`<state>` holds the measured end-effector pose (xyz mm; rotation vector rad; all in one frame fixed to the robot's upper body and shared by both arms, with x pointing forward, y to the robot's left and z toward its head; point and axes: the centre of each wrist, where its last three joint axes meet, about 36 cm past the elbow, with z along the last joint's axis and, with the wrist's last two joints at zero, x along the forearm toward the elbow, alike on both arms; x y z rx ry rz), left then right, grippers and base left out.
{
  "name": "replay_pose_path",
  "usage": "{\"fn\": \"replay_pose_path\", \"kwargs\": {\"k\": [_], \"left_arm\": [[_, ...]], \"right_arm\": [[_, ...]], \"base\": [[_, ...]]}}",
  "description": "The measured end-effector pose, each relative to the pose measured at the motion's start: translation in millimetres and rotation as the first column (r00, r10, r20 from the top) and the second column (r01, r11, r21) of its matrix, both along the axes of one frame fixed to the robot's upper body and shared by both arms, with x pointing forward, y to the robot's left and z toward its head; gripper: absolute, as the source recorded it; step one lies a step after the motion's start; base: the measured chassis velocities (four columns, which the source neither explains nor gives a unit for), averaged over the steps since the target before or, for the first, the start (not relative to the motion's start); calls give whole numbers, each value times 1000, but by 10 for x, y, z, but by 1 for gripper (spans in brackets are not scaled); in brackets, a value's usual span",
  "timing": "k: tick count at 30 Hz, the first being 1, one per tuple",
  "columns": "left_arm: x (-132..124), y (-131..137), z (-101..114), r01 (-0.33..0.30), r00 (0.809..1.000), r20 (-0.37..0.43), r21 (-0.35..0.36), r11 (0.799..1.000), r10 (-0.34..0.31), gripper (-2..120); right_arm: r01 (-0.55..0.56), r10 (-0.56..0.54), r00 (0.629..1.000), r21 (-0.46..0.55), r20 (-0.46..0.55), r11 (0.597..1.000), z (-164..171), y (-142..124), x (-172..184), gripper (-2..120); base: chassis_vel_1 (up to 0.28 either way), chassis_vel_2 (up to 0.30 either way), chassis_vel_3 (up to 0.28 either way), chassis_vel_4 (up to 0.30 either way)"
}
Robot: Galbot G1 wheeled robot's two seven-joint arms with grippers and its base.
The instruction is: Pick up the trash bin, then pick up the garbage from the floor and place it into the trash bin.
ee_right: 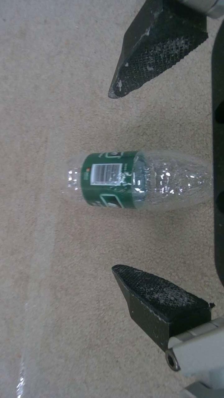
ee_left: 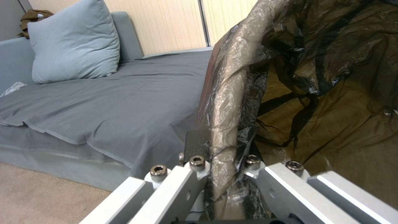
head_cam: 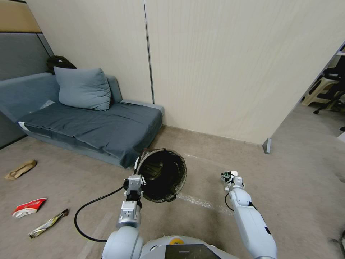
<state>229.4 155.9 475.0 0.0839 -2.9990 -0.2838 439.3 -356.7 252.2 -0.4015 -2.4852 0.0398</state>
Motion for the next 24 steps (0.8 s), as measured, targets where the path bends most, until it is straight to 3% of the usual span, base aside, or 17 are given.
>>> {"fn": "replay_pose_path", "kwargs": {"k": [21, 24], "left_arm": [[-23, 1, -15, -2, 1000, -6, 9, 1000, 3, 0], [-27, 1, -17, -2, 1000, -7, 11, 1000, 2, 0]], "right_arm": [[37, -27, 992, 82, -123, 996, -372, -93, 94, 100], [38, -25, 991, 95, -132, 995, -432, -91, 91, 92]], "base": [[0, 0, 0, 0], [0, 0, 0, 0]]}}
